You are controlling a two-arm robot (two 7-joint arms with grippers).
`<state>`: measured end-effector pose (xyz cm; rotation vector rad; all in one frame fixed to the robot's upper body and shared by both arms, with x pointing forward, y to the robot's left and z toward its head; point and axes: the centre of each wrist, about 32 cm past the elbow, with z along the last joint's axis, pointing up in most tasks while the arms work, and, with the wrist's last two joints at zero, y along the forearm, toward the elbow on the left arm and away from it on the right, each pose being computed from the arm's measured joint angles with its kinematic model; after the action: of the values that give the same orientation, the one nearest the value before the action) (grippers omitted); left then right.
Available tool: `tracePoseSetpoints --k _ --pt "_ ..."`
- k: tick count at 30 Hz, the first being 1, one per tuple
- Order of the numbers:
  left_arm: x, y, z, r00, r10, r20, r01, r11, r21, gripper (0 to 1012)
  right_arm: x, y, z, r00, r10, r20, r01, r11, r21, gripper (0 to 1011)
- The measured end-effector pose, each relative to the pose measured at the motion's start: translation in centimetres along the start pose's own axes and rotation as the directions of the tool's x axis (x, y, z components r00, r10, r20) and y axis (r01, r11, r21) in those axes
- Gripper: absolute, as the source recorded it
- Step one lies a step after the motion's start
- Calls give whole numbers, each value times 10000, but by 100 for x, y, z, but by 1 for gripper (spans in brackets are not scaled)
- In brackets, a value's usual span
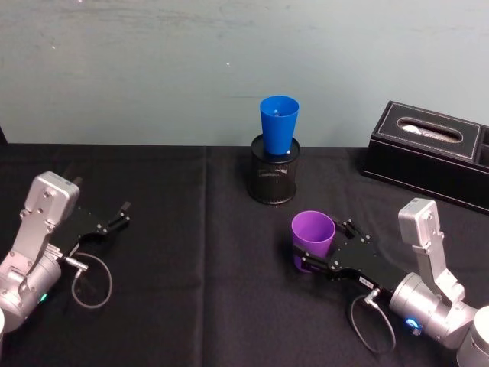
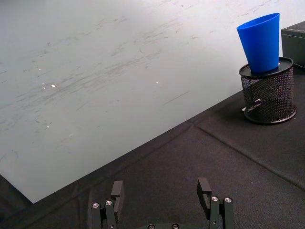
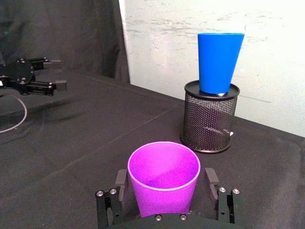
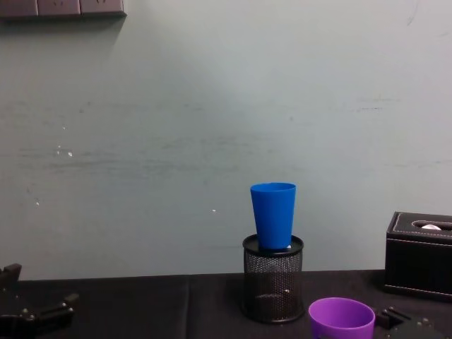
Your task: Pick up one cup with a gripper and tap it against the other cup.
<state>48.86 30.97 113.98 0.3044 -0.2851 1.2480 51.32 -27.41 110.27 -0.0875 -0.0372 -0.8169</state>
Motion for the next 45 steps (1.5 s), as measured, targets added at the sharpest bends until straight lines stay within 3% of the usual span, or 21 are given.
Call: tracePoseSetpoints --k 28,32,37,45 --pt "0 0 0 10000 0 0 0 10000 1 1011 40 97 -12 9998 150 -94 -149 9998 113 1003" --pt "0 0 0 10000 0 0 0 10000 0 1012 39 96 -11 9998 150 -93 -149 9998 113 964" --pt "0 0 0 10000 0 0 0 10000 1 1011 39 96 -11 9999 141 -92 -140 9998 113 830" --pt "0 0 0 10000 -1 0 1 10000 1 1011 39 93 -10 9999 126 -88 -125 9999 113 762"
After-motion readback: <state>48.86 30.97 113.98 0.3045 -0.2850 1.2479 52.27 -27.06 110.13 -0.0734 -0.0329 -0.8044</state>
